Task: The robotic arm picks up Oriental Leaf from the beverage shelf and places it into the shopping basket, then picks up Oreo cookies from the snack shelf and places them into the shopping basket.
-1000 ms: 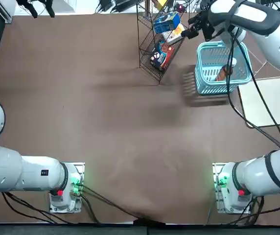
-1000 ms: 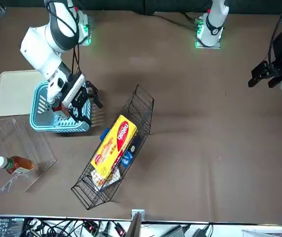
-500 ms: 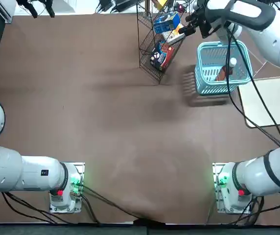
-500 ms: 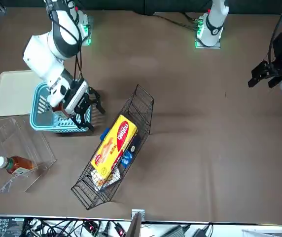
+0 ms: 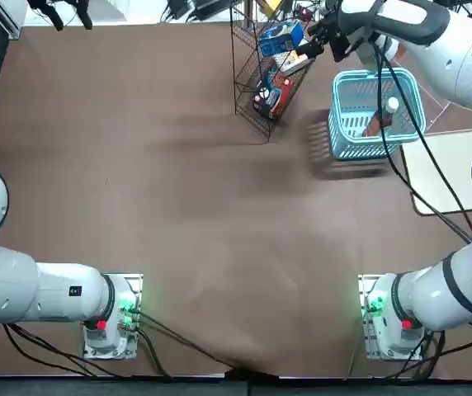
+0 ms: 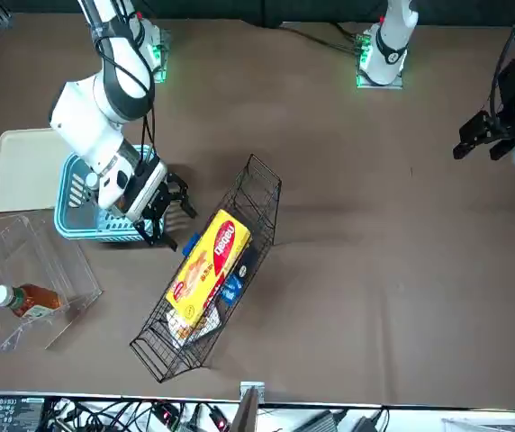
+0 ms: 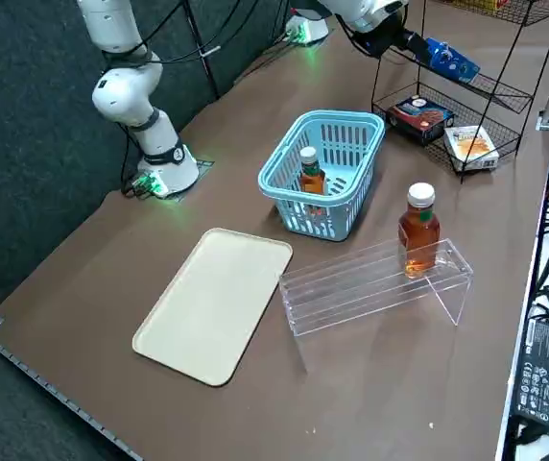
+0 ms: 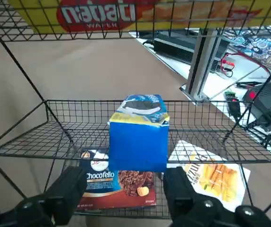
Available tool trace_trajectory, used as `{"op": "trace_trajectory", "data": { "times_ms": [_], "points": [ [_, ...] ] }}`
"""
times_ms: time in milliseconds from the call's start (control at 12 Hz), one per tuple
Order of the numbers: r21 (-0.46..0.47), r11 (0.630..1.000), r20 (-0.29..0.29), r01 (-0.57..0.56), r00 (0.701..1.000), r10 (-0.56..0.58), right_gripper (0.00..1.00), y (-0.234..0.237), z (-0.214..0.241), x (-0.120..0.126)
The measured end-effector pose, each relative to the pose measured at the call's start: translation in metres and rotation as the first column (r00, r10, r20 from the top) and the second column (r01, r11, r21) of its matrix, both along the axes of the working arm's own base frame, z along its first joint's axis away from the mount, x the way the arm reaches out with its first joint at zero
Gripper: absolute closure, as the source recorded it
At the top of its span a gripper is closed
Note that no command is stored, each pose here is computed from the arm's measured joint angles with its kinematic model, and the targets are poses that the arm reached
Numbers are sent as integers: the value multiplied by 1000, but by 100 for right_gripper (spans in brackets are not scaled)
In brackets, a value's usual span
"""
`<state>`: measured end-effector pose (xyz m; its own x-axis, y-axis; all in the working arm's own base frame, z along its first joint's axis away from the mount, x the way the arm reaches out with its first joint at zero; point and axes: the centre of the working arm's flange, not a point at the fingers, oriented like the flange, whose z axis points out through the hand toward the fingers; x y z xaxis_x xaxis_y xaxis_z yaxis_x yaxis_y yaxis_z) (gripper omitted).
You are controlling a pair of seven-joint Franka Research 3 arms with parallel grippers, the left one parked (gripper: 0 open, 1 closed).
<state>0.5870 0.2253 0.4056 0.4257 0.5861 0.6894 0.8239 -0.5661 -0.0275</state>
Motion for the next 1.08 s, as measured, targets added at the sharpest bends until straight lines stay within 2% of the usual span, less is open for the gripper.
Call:
{"op": "trace_trajectory", "data": {
  "times_ms": [333,1083],
  "points": [
    [5,1000,10,0,1000,0,0,2,4,5],
    [17,1000,12,5,1000,-5,0,11,-10,32]
  ]
}}
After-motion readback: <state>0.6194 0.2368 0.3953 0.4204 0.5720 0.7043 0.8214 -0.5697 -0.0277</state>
